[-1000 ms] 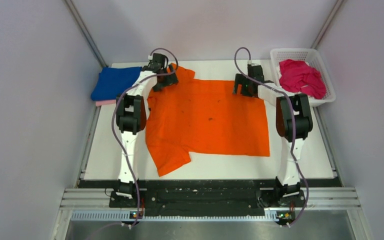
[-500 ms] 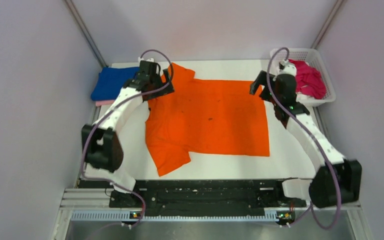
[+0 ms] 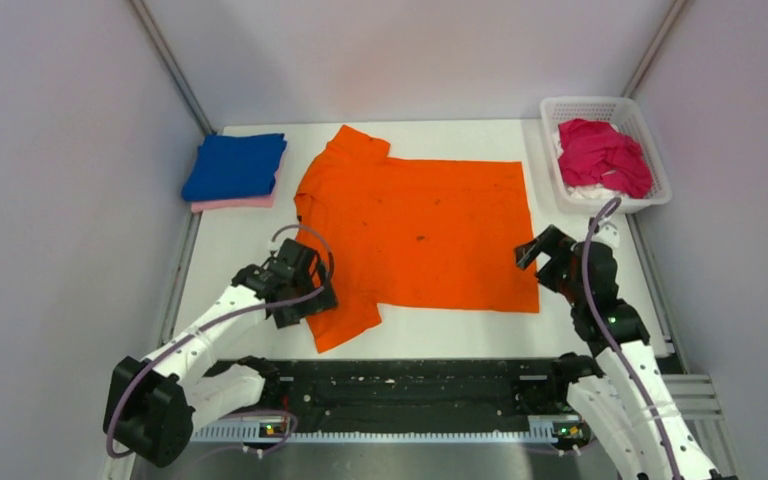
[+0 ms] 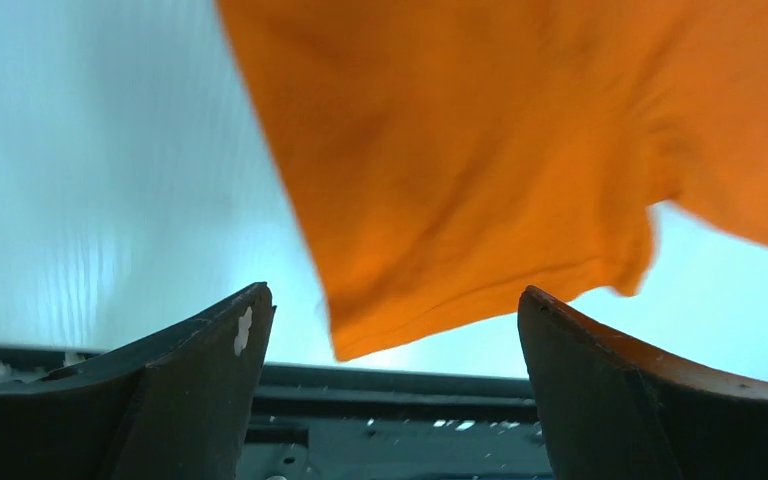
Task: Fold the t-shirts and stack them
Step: Grab the side of the flattened tshirt closest away from the robot with both arms
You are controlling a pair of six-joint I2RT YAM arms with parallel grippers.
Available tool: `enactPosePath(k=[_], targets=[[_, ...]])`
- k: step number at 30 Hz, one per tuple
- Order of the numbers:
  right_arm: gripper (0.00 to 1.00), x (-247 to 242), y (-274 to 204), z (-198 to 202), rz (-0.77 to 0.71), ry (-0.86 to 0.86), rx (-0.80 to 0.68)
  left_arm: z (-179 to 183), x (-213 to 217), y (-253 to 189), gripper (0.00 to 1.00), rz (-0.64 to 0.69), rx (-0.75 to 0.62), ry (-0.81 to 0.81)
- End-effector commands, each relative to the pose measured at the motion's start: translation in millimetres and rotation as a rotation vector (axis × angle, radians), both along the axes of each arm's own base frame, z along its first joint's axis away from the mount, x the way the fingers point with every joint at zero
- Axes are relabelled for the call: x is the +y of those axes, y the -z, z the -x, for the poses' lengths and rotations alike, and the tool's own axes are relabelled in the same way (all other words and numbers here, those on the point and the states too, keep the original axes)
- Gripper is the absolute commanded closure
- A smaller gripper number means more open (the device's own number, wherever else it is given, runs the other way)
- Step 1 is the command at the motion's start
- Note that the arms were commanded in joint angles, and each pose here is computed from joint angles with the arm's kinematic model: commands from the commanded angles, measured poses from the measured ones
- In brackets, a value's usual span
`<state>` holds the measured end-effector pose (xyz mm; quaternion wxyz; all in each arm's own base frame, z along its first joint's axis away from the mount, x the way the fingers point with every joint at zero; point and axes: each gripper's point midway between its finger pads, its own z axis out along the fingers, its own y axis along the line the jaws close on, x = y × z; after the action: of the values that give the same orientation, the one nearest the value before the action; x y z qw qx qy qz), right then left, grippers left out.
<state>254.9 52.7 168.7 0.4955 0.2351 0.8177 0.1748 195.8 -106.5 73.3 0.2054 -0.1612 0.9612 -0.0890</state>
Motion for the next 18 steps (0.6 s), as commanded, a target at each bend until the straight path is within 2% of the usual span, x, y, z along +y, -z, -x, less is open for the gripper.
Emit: enactPosePath(k=[1, 7, 10, 14, 18], targets=[[0.01, -10, 47, 43, 0.007, 0.046, 0.209, 44, 2, 26, 0.05, 0.044, 0.123, -0.091], [0.02, -10, 57, 41, -0.012, 0.071, 0.254, 62, 1, 33, 0.16, 0.074, 0.142, -0.104], [0.03, -16, 66, 39, 0.023, 0.1, 0.3, 64, -3, 39, 0.26, 0.088, 0.154, -0.09], [0.05, -17, 72, 36, 0.038, 0.105, 0.337, 64, -6, 45, 0.37, 0.065, 0.188, -0.073], [0.05, -21, 77, 35, 0.049, 0.126, 0.335, 66, -7, 50, 0.44, 0.033, 0.215, -0.039]])
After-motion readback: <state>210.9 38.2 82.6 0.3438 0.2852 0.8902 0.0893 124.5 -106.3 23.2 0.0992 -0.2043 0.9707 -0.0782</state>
